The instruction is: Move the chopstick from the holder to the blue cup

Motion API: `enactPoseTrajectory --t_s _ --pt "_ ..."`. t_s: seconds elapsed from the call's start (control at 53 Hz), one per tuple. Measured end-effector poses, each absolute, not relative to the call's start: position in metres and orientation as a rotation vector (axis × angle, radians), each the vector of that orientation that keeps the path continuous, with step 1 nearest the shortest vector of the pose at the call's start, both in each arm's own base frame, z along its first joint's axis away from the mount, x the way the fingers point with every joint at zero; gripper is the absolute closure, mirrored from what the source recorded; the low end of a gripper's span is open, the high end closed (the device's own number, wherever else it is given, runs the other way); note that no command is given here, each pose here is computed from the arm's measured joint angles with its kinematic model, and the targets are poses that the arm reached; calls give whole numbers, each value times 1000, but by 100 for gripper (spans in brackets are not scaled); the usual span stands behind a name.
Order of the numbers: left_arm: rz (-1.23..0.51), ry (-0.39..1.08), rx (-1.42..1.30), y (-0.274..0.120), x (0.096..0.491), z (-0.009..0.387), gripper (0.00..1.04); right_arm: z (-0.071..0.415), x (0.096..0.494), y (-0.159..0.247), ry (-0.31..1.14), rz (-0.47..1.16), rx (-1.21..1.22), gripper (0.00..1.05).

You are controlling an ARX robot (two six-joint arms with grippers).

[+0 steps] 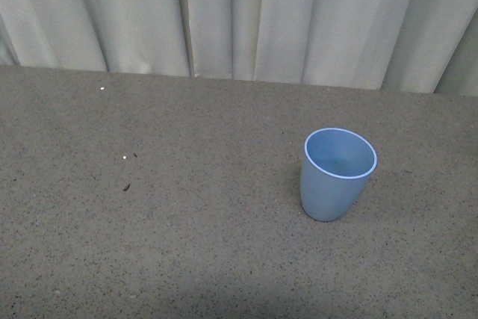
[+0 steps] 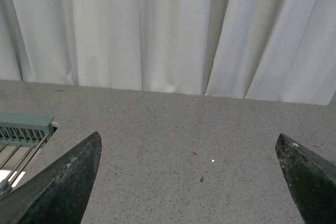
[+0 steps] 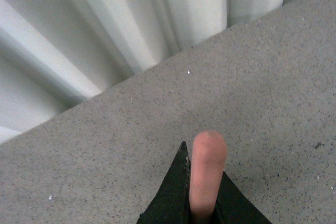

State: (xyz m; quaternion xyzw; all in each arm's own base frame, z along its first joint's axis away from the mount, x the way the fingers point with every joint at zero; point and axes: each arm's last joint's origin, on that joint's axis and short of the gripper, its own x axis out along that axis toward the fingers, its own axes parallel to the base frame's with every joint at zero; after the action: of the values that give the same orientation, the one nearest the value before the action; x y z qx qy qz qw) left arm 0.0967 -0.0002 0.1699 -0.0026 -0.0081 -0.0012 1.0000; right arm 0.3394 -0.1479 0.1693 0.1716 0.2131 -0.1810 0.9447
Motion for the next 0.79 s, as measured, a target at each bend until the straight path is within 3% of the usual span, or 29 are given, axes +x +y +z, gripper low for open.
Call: enactPoseTrajectory --t_s 0.302,0.509,0.792 --pt "-2 -16 -5 0 97 170 7 247 310 -137 297 -270 294 103" --pt "-2 -16 -5 0 97 170 7 291 301 -96 165 -143 279 103" --pt "-2 -16 -5 0 97 170 7 293 331 -10 134 62 325 103"
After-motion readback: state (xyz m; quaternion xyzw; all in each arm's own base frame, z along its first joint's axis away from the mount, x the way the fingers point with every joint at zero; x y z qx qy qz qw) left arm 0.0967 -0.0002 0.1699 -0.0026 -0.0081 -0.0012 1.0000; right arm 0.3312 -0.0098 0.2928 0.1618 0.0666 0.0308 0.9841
